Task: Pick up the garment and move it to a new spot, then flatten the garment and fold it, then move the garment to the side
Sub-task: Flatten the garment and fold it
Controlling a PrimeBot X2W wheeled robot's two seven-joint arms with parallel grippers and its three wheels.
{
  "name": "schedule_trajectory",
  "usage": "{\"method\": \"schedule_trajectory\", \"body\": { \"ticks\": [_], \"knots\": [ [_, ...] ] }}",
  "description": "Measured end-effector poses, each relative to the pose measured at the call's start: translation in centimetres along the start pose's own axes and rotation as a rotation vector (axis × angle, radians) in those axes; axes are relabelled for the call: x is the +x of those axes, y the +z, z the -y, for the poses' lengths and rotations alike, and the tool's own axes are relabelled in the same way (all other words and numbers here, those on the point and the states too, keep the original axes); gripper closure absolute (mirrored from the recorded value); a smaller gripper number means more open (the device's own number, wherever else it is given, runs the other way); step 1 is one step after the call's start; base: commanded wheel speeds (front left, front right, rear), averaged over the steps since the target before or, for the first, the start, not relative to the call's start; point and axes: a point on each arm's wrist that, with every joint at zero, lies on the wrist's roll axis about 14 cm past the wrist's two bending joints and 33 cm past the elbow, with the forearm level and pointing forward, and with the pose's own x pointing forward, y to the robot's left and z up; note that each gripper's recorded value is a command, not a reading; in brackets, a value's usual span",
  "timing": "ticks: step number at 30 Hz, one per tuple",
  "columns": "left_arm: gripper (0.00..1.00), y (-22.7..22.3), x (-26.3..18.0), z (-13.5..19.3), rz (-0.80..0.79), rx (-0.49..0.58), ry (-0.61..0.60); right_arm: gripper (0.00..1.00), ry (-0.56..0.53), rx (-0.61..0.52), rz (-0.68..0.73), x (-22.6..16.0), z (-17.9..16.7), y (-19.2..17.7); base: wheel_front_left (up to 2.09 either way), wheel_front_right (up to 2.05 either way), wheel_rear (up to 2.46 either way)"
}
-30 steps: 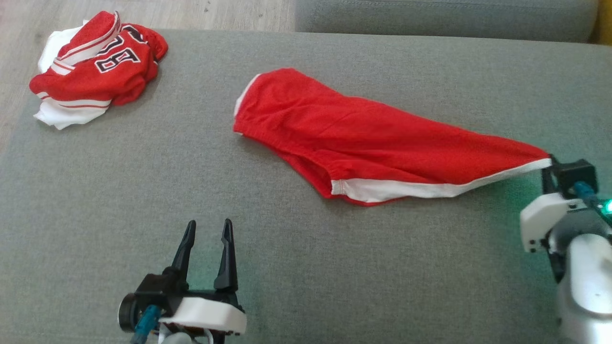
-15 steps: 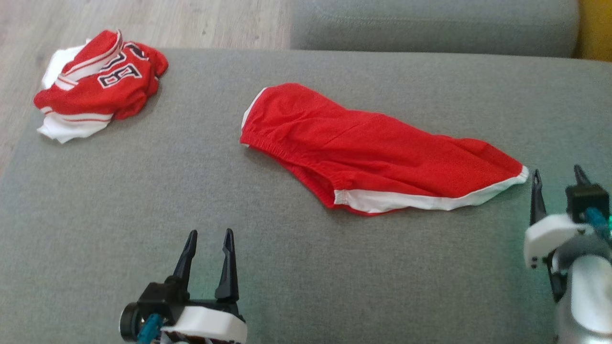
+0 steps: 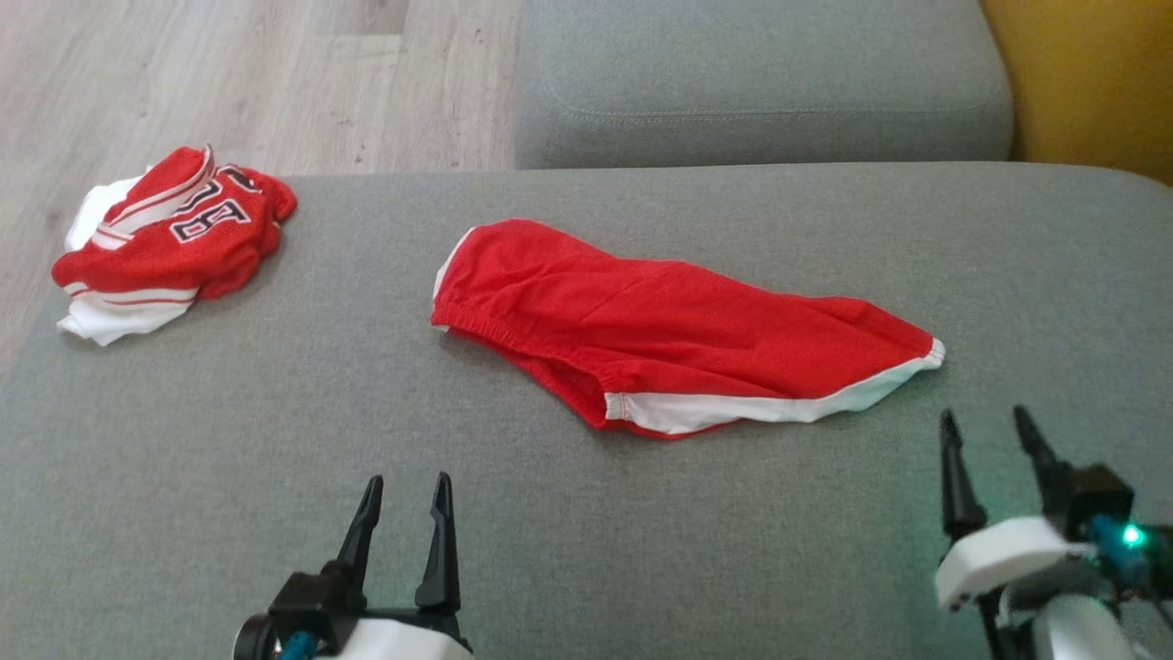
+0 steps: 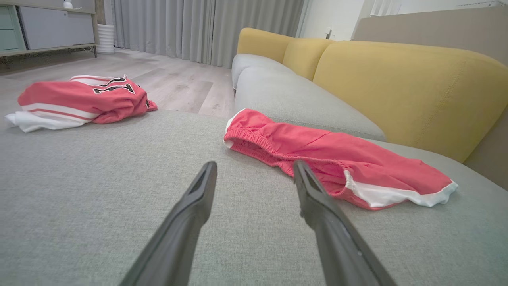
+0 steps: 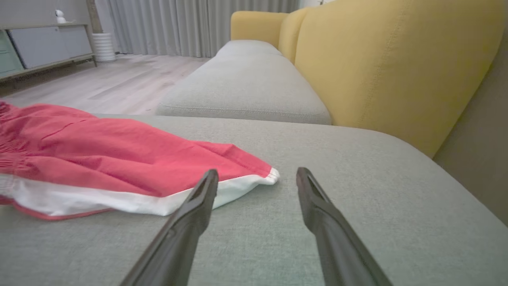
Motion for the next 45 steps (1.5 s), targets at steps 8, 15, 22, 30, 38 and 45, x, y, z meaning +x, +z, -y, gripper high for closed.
{"method": "schedule_trajectory", "body": {
  "ticks": [8, 15, 22, 30, 38, 45],
  "knots": [
    [0.00, -0.6, -0.2, -0.4, -0.021, -0.011, 0.019, 0.00, 0.079, 0.048, 0.013, -1.4, -2.8, -0.1, 0.00, 0.00, 0.00],
    [0.00, -1.0, -0.4, -1.0, -0.040, -0.008, 0.040, 0.00, 0.133, 0.073, 0.016, -1.3, -4.7, 0.3, 0.00, 0.00, 0.00],
    [0.00, -1.2, -0.5, -1.2, -0.045, -0.003, 0.045, 0.00, 0.140, 0.075, 0.020, -1.2, -4.9, 0.4, 0.00, 0.00, 0.00],
    [0.00, -1.4, -0.4, -1.3, -0.056, 0.003, 0.046, 0.00, 0.137, 0.076, -0.007, -1.6, -4.8, -0.4, 0.00, 0.00, 0.00],
    [0.00, -2.0, -0.3, -0.9, -0.083, 0.008, 0.031, 0.00, 0.135, 0.078, -0.015, -1.5, -4.8, -0.6, 0.00, 0.00, 0.00],
    [0.00, -3.0, 2.1, 2.6, -0.170, 0.042, -0.117, 0.00, 0.123, 0.083, -0.041, -0.9, -4.4, -1.3, 0.00, 0.00, 0.00]
  ]
}}
